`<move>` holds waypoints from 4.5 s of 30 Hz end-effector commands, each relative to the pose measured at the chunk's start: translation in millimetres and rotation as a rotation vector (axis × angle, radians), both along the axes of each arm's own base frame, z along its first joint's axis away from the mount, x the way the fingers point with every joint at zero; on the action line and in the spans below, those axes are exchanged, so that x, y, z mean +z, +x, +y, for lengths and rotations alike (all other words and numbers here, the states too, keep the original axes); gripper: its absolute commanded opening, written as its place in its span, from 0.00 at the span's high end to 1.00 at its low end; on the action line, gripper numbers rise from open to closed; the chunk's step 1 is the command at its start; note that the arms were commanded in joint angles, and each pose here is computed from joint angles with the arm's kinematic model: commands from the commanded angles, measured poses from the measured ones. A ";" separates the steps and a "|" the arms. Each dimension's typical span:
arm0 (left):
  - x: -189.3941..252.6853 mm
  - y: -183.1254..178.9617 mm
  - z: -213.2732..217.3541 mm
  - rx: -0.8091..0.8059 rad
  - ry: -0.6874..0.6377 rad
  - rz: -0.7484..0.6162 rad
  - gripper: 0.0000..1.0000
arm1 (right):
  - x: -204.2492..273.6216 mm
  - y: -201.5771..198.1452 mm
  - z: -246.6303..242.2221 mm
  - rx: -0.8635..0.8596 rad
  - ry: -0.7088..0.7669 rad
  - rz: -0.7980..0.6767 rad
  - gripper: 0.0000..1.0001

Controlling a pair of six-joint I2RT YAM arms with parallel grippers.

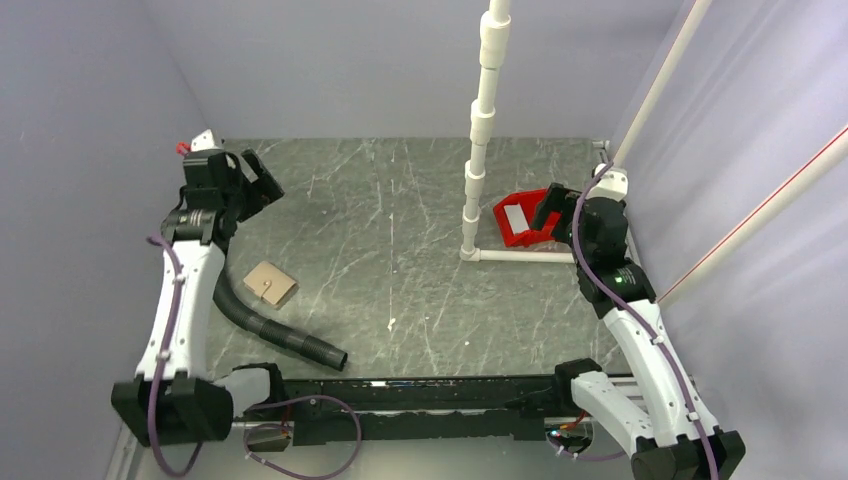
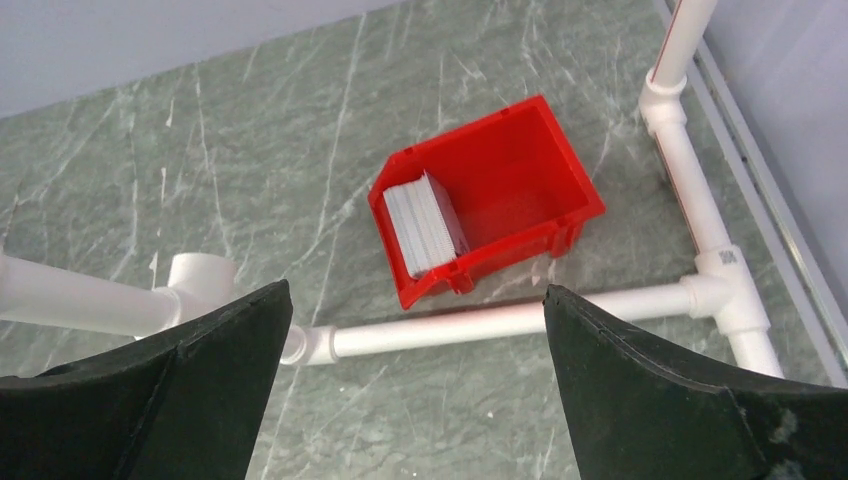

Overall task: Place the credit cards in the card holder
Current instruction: Move the card holder to the center of the board, then open the card holder at the center of the board.

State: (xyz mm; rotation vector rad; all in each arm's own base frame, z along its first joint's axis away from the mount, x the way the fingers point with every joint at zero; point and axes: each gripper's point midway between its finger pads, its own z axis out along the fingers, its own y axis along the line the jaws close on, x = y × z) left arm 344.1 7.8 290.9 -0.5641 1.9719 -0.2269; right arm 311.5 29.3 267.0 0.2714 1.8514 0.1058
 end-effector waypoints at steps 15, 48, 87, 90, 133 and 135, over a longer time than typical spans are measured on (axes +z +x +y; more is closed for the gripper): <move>-217.1 -57.1 80.7 0.516 -0.296 0.644 0.00 | -56.5 -44.6 110.3 0.545 0.305 0.151 0.00; -208.1 -44.9 -162.1 -0.380 -0.127 0.689 0.13 | -141.0 -85.7 291.5 0.759 0.199 0.436 0.34; -287.0 -63.6 -158.8 -0.329 -0.482 0.733 0.80 | -197.6 -33.6 416.3 1.037 0.349 0.494 0.70; -283.4 -60.2 -151.7 -0.306 -0.461 0.723 0.80 | -194.9 -26.6 420.0 1.037 0.343 0.483 0.89; -218.9 55.4 -181.0 -0.538 -0.536 0.578 0.73 | -132.3 78.4 416.1 0.858 0.119 0.296 1.00; -218.8 55.6 -177.9 -0.547 -0.532 0.584 0.84 | -131.3 83.9 417.9 0.842 0.122 0.298 1.00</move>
